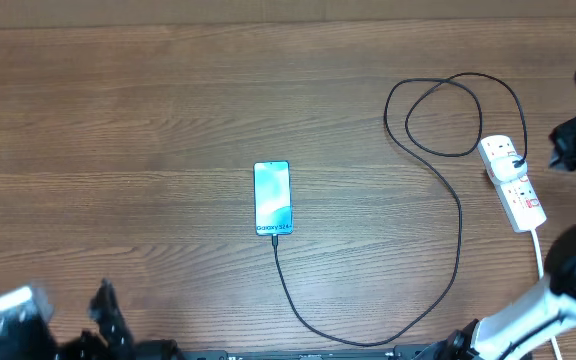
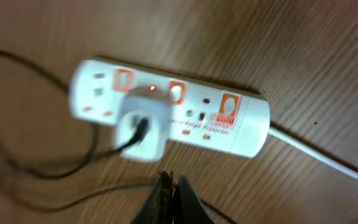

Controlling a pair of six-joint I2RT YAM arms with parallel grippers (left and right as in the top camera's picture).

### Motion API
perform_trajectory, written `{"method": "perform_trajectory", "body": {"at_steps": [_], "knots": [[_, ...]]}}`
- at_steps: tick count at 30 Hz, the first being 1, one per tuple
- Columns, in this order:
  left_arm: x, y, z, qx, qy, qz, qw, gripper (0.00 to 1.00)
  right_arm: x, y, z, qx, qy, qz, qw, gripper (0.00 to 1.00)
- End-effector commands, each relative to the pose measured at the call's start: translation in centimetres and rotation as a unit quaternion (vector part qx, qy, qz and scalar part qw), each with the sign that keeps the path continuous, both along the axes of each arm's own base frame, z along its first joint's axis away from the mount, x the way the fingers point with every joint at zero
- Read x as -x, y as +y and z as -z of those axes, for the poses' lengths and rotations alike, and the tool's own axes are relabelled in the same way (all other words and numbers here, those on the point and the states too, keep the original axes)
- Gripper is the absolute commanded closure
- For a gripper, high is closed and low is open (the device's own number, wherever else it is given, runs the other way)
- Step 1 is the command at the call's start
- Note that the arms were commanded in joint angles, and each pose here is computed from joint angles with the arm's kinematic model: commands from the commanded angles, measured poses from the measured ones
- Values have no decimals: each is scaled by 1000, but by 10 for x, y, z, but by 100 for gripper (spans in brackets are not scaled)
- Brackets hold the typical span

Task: Plug charger to phone and switch on socket
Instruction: 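Lift the right gripper up and away from the power strip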

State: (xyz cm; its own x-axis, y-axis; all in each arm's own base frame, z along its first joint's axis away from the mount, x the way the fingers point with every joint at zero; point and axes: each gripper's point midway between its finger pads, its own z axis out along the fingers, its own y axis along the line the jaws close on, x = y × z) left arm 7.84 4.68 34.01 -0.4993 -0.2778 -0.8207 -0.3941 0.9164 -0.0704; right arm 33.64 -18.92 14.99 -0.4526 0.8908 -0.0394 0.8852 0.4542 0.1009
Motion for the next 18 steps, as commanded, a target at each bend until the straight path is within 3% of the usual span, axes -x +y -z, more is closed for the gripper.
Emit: {"method": "perform_trajectory", "body": {"at_steps": [1,6,10,13,18], "knots": [[22,2,-6,-3,-48,-14,999,0,-3,18,-72,52,-87,-22,995,96],[44,0,-8,-5,-95,-15,995,0,12,53,-140,94,-173,-55,979,96],[60,0,-9,-7,-128,-15,992,0,30,76,-205,141,-278,-71,947,96],[70,-1,-9,-8,-151,-14,988,0,45,87,-260,174,-375,-68,908,96],[86,-2,-8,-9,-182,-14,983,0,69,110,-357,217,-544,-77,807,96]]}}
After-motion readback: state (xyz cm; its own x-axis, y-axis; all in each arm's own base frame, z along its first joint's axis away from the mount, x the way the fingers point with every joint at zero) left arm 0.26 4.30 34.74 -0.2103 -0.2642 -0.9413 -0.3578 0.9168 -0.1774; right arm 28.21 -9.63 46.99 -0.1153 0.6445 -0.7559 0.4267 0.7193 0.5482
